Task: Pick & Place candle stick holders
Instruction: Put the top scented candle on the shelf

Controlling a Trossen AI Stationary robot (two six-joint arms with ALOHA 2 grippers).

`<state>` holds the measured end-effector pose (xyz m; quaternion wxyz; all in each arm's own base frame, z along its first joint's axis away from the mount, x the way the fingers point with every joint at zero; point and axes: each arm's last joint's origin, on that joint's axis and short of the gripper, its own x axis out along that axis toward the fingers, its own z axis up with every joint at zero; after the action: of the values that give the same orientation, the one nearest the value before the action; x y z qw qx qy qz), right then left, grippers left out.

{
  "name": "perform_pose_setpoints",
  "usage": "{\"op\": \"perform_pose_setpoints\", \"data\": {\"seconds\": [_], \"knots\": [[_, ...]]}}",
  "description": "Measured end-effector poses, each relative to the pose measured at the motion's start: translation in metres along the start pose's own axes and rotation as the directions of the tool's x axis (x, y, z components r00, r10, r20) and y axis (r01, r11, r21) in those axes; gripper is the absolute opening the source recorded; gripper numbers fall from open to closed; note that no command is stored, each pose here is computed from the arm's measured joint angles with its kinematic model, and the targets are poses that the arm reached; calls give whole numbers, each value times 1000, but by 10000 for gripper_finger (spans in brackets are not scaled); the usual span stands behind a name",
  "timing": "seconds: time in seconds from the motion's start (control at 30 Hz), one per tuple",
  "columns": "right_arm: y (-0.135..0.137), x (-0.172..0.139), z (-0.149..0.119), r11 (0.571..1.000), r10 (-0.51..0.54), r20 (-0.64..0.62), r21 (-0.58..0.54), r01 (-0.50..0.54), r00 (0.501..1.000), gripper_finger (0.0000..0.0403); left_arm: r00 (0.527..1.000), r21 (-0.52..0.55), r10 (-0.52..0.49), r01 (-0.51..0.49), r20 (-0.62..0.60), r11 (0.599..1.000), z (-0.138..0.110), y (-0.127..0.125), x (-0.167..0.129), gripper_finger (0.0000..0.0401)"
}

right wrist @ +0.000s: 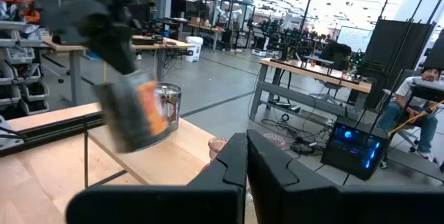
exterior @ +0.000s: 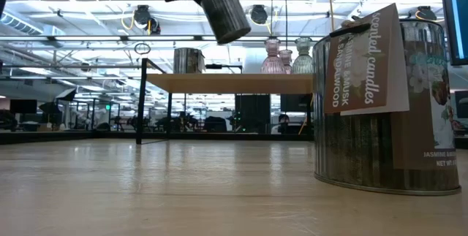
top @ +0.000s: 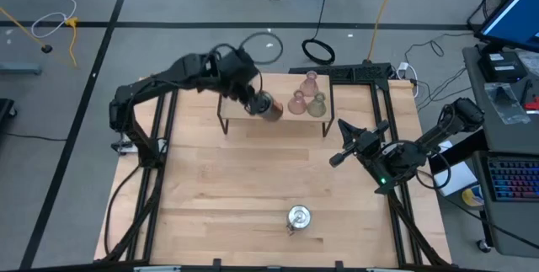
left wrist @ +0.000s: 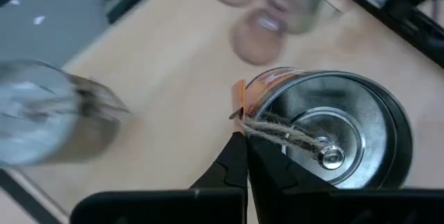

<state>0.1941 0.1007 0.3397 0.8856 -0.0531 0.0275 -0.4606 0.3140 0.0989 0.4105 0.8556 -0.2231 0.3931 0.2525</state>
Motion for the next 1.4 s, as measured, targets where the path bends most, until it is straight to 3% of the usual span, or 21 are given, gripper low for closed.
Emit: {"op": "perform_pose_setpoints", "data": {"seconds": [0.23,0.77,1.4], "knots": [[0,0,0,1000,0,0,-1,0,1000,0,995,-22,98,-97,18,995,23,37,11,0],[0,0,0,1000,-1,0,0,1,1000,0,978,5,178,-178,-110,984,58,75,61,0],[0,0,0,1000,-1,0,1,1,1000,0,971,-16,195,-199,-140,980,64,91,71,0]]}}
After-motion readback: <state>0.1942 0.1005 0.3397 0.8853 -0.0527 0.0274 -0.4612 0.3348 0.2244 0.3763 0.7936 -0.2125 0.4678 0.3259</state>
